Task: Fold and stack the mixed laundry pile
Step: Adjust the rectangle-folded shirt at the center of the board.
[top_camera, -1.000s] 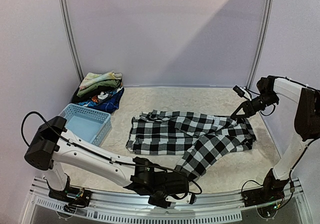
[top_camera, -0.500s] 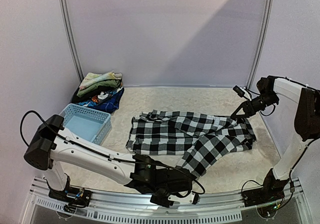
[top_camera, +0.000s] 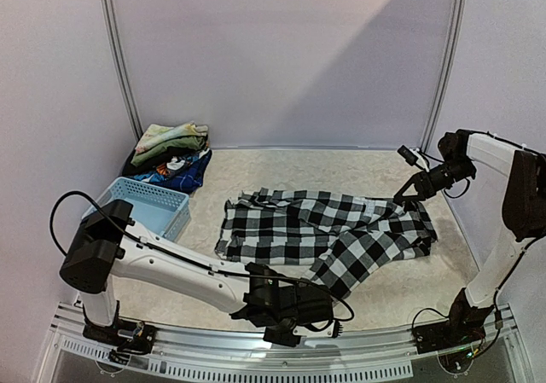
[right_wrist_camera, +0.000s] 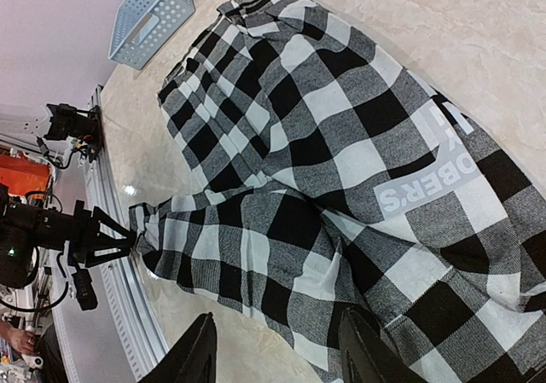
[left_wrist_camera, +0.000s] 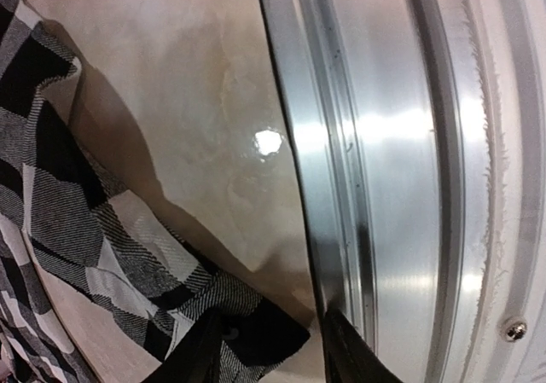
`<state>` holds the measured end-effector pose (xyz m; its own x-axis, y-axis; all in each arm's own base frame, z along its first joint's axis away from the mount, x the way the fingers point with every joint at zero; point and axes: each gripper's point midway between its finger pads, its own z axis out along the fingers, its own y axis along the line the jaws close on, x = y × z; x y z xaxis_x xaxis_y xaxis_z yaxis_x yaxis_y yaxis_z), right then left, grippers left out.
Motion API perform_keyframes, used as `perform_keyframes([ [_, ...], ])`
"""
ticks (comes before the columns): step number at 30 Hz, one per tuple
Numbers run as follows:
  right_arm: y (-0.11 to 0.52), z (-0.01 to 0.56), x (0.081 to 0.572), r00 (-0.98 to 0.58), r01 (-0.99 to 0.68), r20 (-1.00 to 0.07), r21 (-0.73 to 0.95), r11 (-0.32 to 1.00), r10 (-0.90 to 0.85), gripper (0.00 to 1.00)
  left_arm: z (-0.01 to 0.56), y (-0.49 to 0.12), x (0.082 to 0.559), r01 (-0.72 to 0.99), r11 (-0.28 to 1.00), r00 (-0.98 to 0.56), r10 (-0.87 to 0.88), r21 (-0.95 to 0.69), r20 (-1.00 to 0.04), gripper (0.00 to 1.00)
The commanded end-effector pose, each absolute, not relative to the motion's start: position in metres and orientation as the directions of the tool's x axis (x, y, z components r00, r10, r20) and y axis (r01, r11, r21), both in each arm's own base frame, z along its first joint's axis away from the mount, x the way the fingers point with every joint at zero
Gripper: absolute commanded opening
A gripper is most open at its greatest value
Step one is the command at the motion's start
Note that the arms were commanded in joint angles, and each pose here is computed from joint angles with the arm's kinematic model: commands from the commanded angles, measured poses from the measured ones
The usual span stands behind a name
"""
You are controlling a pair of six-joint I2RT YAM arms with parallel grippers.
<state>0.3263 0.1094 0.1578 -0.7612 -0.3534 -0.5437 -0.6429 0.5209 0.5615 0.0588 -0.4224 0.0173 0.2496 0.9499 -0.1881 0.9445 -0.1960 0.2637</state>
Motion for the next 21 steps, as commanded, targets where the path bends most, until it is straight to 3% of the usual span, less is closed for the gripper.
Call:
perform_keyframes([
  [1, 0.112, 0.161, 0.329, -0.747, -0.659, -0.566, 0.561, 0.500, -0.349, 0.49, -0.009, -0.400, 0.069, 0.955, -0.169, 0.195, 0.977, 0.243, -0.089, 0.39],
  [9, 0.111, 0.163, 0.327, -0.748, -0.658, -0.562, 0.559, 0.504, -0.354, 0.49, 0.003, -0.402, 0.080, 0.967, -0.122, 0.150, 0.982, 0.223, -0.112, 0.00],
  [21, 0.087, 0.175, 0.322, -0.727, -0.677, -0.556, 0.488, 0.551, -0.402, 0.51, 0.135, -0.443, 0.115, 0.955, 0.001, 0.115, 0.921, 0.296, -0.373, 0.00],
])
